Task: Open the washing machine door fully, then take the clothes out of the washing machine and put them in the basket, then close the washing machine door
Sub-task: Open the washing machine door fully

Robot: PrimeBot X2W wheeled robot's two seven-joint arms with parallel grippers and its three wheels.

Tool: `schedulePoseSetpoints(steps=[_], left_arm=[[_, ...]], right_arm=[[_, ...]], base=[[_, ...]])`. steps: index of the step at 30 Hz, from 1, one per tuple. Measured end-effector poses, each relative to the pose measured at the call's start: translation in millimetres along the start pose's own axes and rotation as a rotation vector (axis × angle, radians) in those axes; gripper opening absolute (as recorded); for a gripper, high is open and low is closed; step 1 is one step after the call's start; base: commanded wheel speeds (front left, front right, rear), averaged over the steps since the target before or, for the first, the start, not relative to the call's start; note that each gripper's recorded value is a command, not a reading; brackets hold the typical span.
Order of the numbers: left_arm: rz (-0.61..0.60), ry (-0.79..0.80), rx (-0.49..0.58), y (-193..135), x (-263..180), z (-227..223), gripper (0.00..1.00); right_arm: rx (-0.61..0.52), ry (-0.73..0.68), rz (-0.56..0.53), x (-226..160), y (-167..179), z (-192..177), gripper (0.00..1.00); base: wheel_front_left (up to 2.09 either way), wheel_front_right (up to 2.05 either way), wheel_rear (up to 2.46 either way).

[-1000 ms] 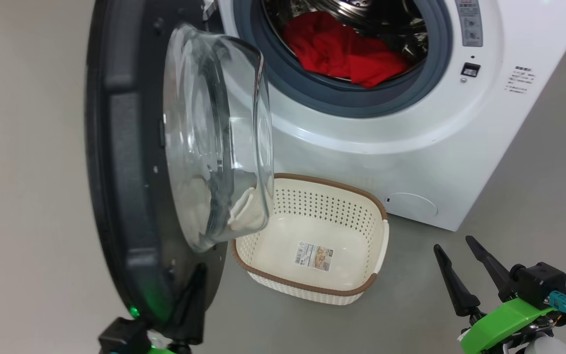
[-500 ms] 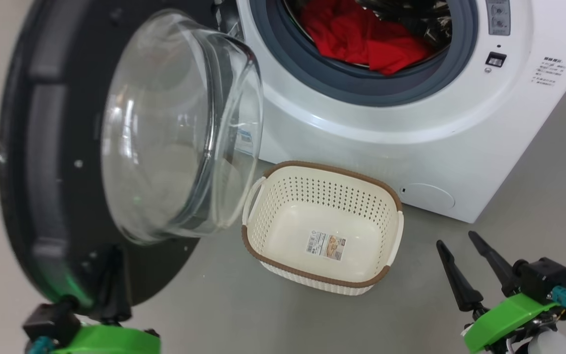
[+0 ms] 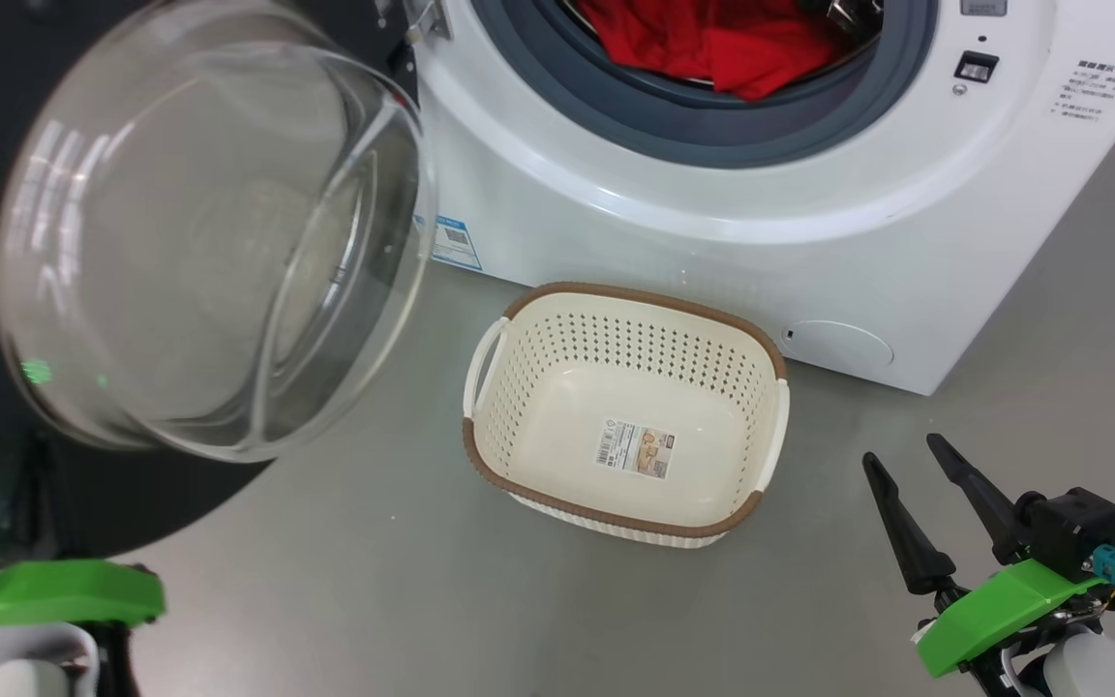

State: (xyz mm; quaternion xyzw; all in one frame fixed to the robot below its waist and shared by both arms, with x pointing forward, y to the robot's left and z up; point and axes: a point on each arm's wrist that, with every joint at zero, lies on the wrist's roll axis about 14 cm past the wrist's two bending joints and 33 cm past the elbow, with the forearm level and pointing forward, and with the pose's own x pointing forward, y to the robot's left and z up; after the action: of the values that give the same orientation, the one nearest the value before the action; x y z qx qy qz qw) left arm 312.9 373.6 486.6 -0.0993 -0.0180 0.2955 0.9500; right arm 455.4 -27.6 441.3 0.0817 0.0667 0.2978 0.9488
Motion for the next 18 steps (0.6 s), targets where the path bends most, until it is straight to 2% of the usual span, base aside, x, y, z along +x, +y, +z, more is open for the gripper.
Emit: schedulePoseSetpoints(steps=[18], left_arm=[[0.142, 0.008, 0.085, 44.7, 51.0, 10.5, 0.0]], right_arm=[[-0.014, 0.001, -0.034, 2.6, -24.2, -2.3, 1.0]], base=[[0.0, 0.0, 0.0]])
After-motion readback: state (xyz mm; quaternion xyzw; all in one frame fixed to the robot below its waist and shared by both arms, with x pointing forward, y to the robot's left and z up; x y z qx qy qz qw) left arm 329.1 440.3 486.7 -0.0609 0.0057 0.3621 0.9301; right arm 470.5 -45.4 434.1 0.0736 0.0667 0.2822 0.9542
